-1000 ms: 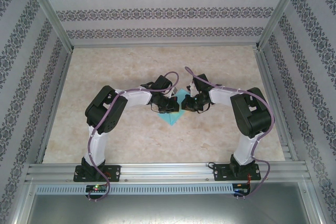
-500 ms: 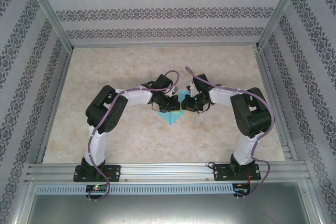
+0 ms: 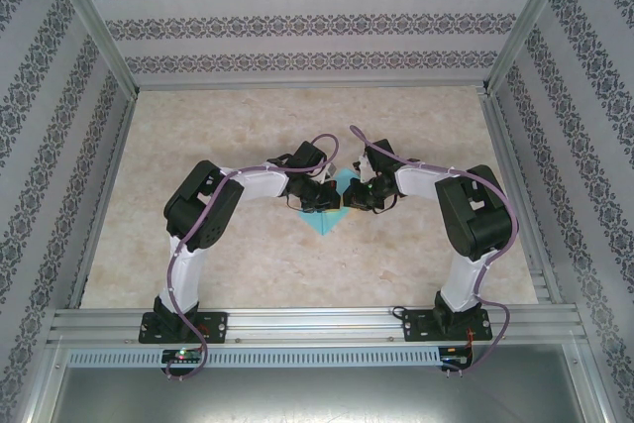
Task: Fold a paper plane with a square sheet of paper (pick it up from the middle)
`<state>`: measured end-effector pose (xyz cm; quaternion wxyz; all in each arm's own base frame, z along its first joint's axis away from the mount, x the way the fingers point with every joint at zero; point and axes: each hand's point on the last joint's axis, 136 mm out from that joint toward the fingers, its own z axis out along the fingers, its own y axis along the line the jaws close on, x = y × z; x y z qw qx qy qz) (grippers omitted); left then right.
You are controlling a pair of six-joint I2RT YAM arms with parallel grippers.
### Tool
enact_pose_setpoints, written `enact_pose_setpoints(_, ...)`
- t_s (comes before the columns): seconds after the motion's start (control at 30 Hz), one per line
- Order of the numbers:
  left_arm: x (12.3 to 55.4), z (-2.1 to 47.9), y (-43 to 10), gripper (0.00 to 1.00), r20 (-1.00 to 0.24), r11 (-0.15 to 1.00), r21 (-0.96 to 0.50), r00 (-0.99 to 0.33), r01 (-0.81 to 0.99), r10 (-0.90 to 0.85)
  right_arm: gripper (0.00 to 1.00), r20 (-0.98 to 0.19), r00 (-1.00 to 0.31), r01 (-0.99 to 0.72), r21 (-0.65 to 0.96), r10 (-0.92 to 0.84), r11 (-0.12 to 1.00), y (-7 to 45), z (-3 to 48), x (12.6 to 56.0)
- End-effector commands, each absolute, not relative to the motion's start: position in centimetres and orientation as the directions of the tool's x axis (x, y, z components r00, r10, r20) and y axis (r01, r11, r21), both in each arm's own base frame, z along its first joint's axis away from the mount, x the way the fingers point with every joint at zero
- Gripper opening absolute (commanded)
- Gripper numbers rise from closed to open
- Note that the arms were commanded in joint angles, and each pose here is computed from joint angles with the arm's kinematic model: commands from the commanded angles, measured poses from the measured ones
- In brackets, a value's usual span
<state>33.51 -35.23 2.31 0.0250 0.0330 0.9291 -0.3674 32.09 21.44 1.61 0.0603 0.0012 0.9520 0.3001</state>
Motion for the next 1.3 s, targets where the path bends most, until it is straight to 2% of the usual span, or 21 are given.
enact_pose_setpoints(0.0, 34.4, 3.5, -36.3, 0.0, -0.12, 0.712, -0.695, -0.992, 0.102, 0.025, 0.11, -0.092, -0.996, -0.033, 0.564, 0.023, 0.825, 21.0, 0.7, 31.5)
enact_pose_setpoints(0.27, 34.5, 4.7, -36.2, 0.0, -0.138, 0.705, -0.701, -0.99, 0.112, 0.019, 0.11, -0.093, -0.995, -0.03, 0.564, 0.027, 0.825, 20.9, 0.7, 31.5)
enact_pose_setpoints(0.57, 34.4, 3.4, -36.4, 0.0, -0.109, 0.7, -0.71, -0.994, 0.081, 0.004, 0.11, -0.094, -0.994, -0.015, 0.612, 0.054, 0.79, 21.1, 1.3, 31.8)
enact_pose_setpoints(1.27, 33.0, 0.8, -36.3, 0.0, -0.049, 0.713, -0.697, -0.997, 0.075, 0.056, 0.11, -0.093, -0.994, -0.01, 0.614, 0.059, 0.789, 21.0, 1.3, 31.8)
